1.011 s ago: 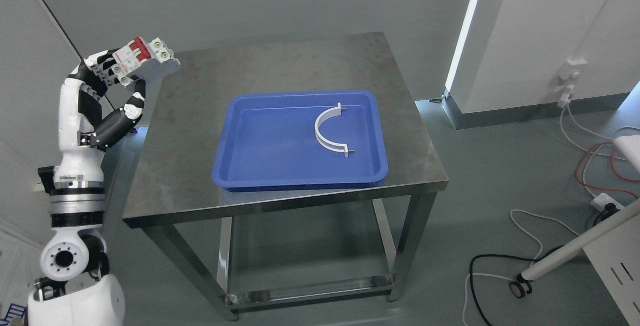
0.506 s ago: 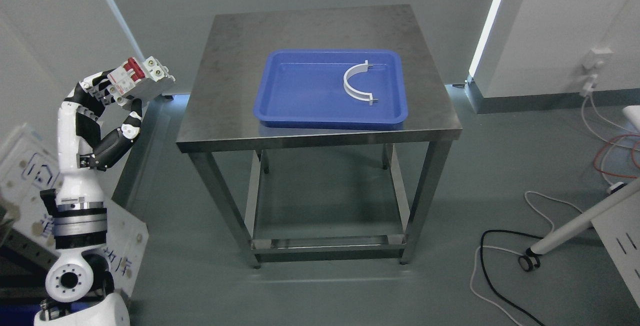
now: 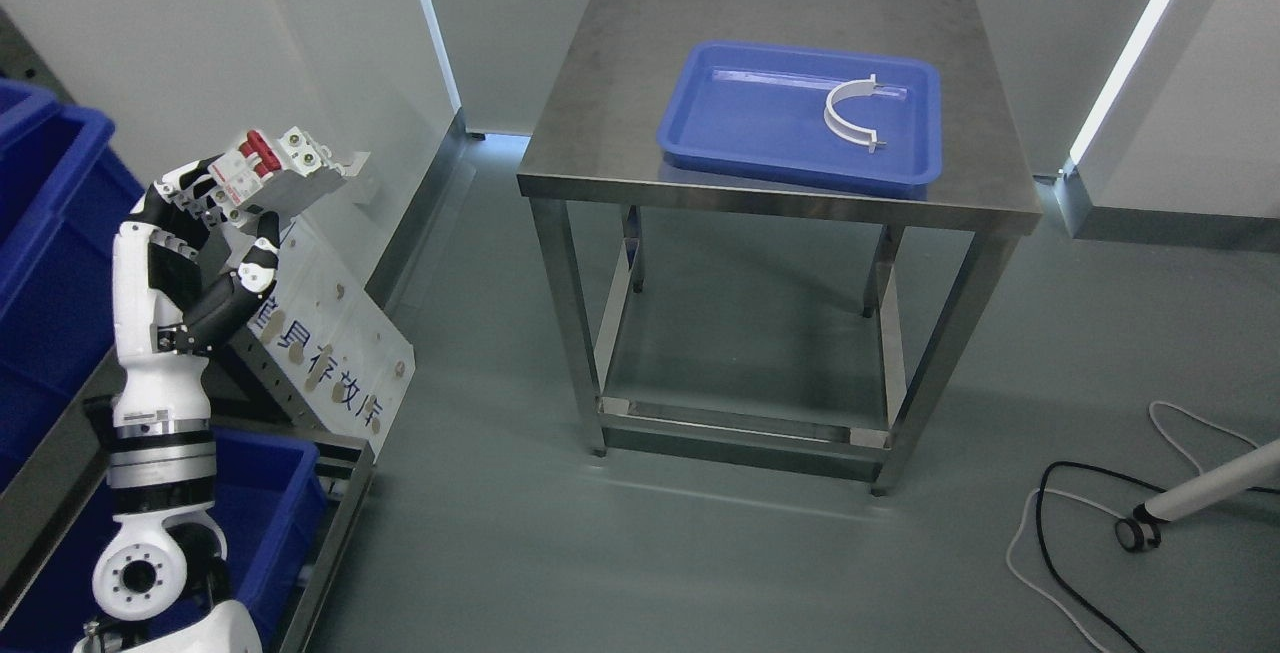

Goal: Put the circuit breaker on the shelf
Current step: 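Hold the breaker raised in the left hand while turning toward the bin shelf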

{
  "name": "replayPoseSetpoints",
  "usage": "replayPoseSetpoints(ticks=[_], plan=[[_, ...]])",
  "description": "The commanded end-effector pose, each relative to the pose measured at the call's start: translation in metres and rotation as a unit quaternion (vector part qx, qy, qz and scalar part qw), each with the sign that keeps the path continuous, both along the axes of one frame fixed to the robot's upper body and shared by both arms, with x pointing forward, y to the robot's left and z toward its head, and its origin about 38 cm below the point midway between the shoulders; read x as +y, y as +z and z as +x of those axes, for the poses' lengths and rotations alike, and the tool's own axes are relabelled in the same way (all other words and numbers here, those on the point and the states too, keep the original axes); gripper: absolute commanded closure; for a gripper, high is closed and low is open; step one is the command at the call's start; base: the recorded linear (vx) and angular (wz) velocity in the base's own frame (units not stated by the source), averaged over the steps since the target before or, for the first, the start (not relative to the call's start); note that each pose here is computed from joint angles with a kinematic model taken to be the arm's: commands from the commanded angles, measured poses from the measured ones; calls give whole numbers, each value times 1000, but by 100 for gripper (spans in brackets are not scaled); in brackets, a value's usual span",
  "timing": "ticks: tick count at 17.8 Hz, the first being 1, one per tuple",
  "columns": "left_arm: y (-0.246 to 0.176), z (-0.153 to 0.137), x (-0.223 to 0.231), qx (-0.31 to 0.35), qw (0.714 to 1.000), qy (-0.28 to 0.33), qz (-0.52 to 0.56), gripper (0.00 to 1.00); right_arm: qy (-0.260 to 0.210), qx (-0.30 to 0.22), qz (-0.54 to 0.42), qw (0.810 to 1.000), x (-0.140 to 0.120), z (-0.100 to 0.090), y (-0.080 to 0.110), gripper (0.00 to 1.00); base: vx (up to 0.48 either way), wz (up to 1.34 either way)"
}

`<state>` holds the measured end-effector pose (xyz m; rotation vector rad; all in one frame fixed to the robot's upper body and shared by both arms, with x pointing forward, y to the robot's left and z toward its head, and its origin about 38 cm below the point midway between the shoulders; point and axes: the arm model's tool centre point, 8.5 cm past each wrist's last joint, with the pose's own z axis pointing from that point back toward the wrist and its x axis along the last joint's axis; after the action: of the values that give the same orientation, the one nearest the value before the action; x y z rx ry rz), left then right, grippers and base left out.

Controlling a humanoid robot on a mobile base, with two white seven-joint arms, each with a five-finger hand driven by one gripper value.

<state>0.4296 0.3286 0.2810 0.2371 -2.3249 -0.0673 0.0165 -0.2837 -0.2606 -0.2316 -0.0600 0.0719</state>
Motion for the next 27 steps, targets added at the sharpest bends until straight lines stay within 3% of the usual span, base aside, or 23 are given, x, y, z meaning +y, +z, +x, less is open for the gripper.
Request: replayPoseSetpoints(ticks=[1, 6, 9, 15, 20, 27], plan=[[1, 0, -3, -4, 1000, -13, -3, 87, 11, -6, -8, 1000, -10, 2, 1, 0, -337, 251], [29, 5, -31, -56, 997, -47, 18, 87, 11, -6, -8, 1000, -10, 2, 1, 0, -312, 198], [57, 11, -28, -86, 996, -28, -9, 87, 11, -6, -7, 1000, -9, 2, 1, 0, -282, 297], [61, 12, -16, -80, 996, -4, -35, 87, 11, -6, -8, 1000, -10, 2, 1, 0, -282, 482], [104, 21, -5, -97, 994, 7, -57, 86, 11, -6, -7, 1000, -9, 2, 1, 0, -211, 764], [107, 21, -1, -98, 993, 10, -60, 86, 11, -6, -8, 1000, -10, 2, 1, 0, -51, 939]])
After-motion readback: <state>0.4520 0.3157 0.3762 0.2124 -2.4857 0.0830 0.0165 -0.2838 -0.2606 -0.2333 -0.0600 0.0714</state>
